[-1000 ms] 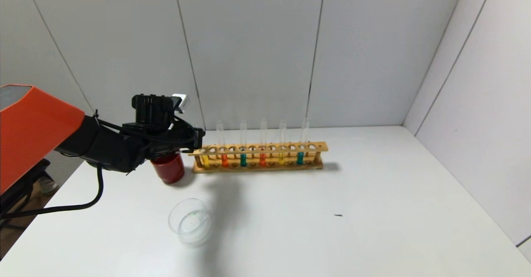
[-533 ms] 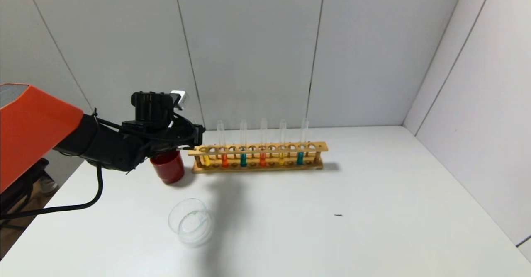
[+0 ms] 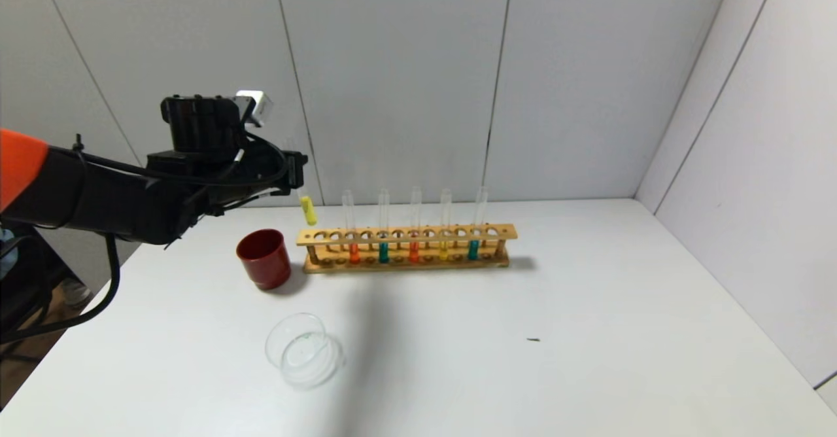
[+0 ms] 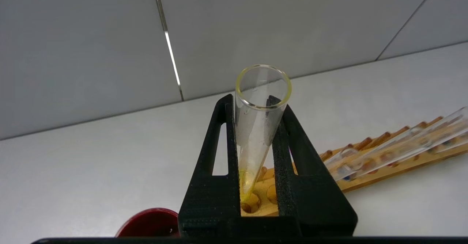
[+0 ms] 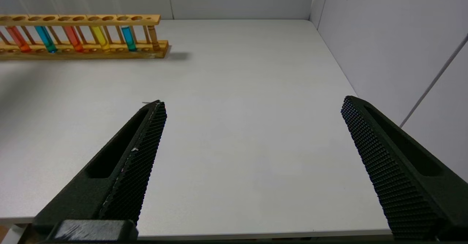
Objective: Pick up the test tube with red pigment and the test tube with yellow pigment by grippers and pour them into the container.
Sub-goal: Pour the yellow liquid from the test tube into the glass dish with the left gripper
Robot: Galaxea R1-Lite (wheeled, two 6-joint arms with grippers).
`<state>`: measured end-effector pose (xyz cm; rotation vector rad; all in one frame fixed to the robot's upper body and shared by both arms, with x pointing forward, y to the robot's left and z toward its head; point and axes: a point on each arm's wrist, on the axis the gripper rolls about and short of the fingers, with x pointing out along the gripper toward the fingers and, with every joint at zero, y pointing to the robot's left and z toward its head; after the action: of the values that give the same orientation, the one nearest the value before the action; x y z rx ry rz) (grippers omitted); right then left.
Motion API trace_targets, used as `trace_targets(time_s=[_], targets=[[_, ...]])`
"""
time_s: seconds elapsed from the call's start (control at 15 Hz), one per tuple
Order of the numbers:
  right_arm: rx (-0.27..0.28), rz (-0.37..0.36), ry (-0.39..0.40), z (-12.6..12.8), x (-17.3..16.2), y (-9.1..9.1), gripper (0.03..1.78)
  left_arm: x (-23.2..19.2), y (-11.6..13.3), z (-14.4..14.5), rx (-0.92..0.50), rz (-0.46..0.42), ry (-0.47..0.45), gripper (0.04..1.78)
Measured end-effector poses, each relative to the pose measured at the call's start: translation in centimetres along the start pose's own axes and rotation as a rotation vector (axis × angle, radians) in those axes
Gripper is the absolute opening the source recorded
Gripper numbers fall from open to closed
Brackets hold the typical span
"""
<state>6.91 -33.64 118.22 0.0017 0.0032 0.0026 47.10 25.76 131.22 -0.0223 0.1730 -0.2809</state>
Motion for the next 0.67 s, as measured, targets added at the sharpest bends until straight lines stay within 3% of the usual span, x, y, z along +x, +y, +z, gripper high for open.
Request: trace_targets(time_s=[0.33, 0.47, 0.67], targets=[[0.0, 0.0, 0.0, 0.0, 0.0, 0.0, 1.75, -3.5, -0.3, 4.7, 0.033, 0.001, -0.093, 0.31], [0.0, 0.0, 0.0, 0.0, 0.0, 0.0, 1.75, -5.3, 0.6, 5.1, 0.075, 0.017, -0.06, 0.31], [0.0, 0.0, 0.0, 0.0, 0.0, 0.0, 1.75, -8.3, 4.4, 4.7, 0.15, -0.021, 0.041, 0.31]])
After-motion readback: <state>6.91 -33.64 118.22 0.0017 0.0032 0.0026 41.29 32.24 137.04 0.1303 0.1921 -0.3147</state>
